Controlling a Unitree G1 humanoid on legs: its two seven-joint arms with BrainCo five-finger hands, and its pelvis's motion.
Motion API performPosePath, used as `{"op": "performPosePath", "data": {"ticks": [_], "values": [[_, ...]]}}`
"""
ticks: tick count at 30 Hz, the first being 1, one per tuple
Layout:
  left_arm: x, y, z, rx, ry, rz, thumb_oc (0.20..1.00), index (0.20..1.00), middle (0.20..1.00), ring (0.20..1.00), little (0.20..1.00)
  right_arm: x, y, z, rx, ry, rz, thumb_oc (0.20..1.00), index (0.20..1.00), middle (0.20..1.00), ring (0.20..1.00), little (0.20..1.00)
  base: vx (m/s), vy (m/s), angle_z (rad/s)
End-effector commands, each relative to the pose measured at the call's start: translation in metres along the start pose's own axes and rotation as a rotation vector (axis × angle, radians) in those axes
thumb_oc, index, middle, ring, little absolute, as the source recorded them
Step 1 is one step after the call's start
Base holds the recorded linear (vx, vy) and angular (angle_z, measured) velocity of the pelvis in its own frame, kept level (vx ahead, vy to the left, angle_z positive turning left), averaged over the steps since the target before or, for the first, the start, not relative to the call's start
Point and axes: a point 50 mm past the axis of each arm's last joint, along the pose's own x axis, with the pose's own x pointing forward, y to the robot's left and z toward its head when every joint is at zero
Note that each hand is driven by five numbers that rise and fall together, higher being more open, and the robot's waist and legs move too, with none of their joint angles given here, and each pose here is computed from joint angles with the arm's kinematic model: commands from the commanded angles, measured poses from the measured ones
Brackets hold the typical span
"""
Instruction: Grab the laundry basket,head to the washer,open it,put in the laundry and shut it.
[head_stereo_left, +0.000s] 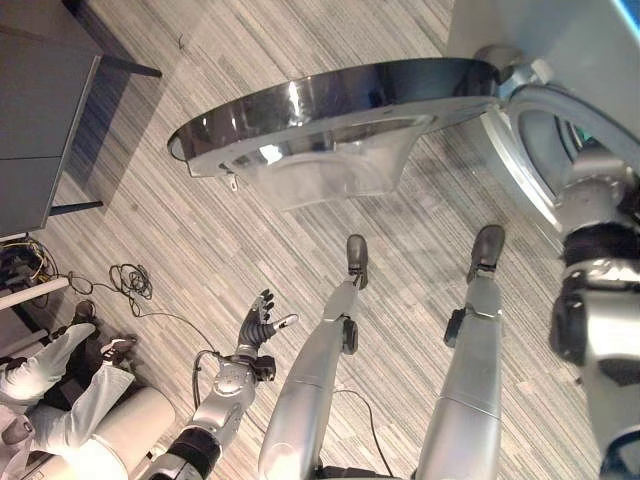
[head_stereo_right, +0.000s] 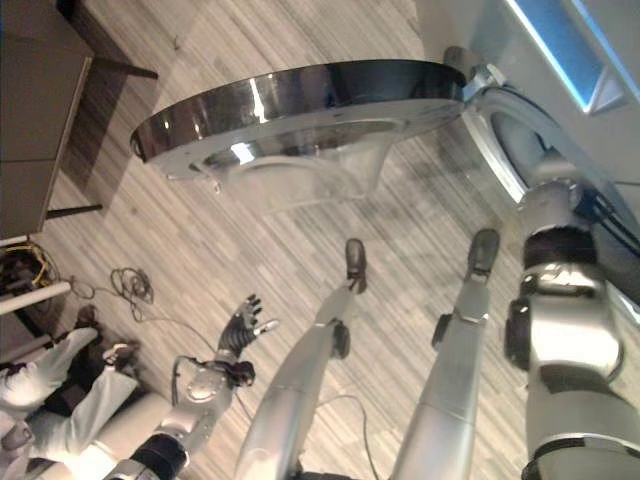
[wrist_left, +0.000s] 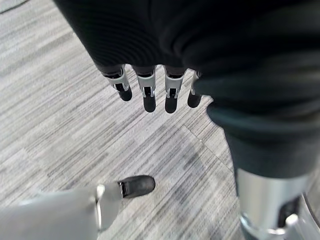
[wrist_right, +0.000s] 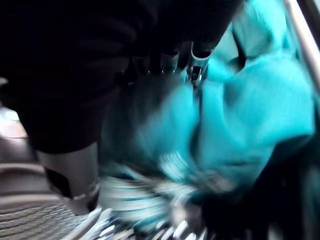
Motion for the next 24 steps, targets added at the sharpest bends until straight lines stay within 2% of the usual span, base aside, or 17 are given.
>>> {"op": "performPosePath", "data": {"ticks": [1, 4, 10, 16, 17, 19, 20, 22, 24], "values": [[0.003, -0.004, 0.004, 0.049, -0.034, -0.013, 1.0, 1.0, 1.0, 1.0, 1.0, 0.008, 0.024, 0.041, 0.15, -0.191, 0.141, 1.0, 1.0, 1.0, 1.0, 1.0, 0.0, 0.0, 0.0], [0.002, -0.007, 0.004, 0.049, -0.042, -0.022, 1.0, 1.0, 1.0, 1.0, 1.0, -0.005, 0.012, 0.026, 0.247, -0.163, 0.16, 1.0, 1.0, 1.0, 1.0, 1.0, -0.02, 0.049, 0.01], [0.001, -0.007, 0.002, 0.053, -0.038, -0.03, 1.0, 1.0, 1.0, 1.0, 1.0, -0.015, -0.003, 0.008, 0.273, -0.125, 0.121, 1.0, 1.0, 1.0, 1.0, 1.0, -0.01, 0.068, 0.0], [-0.001, -0.008, -0.005, 0.046, -0.009, -0.017, 1.0, 1.0, 1.0, 1.0, 1.0, -0.037, -0.062, -0.037, 0.169, 0.036, -0.09, 1.0, 1.0, 1.0, 1.0, 1.0, 0.0, 0.075, 0.05], [0.0, -0.008, -0.004, 0.033, -0.011, -0.011, 1.0, 1.0, 1.0, 1.0, 1.0, -0.05, -0.081, -0.047, 0.157, 0.071, -0.13, 1.0, 1.0, 1.0, 1.0, 1.0, 0.01, 0.07, 0.06], [-0.001, -0.005, -0.004, 0.024, -0.016, -0.001, 1.0, 1.0, 1.0, 1.0, 1.0, -0.071, -0.107, -0.05, 0.179, 0.081, -0.14, 1.0, 1.0, 1.0, 1.0, 1.0, -0.01, 0.082, 0.05], [-0.003, -0.003, -0.005, 0.023, -0.017, -0.003, 1.0, 1.0, 1.0, 1.0, 1.0, -0.084, -0.136, -0.05, 0.124, 0.107, -0.152, 1.0, 1.0, 1.0, 1.0, 1.0, 0.0, 0.072, 0.02], [-0.004, -0.002, -0.006, 0.026, -0.014, -0.002, 1.0, 1.0, 1.0, 1.0, 1.0, -0.089, -0.145, -0.052, 0.09, 0.132, -0.163, 1.0, 1.0, 1.0, 1.0, 1.0, -0.01, 0.027, 0.01], [-0.005, 0.003, -0.009, 0.023, 0.0, 0.018, 1.0, 1.0, 1.0, 1.0, 1.0, -0.106, -0.169, -0.062, -0.028, 0.23, -0.195, 1.0, 1.0, 1.0, 1.0, 1.0, -0.03, 0.05, 0.02]]}}
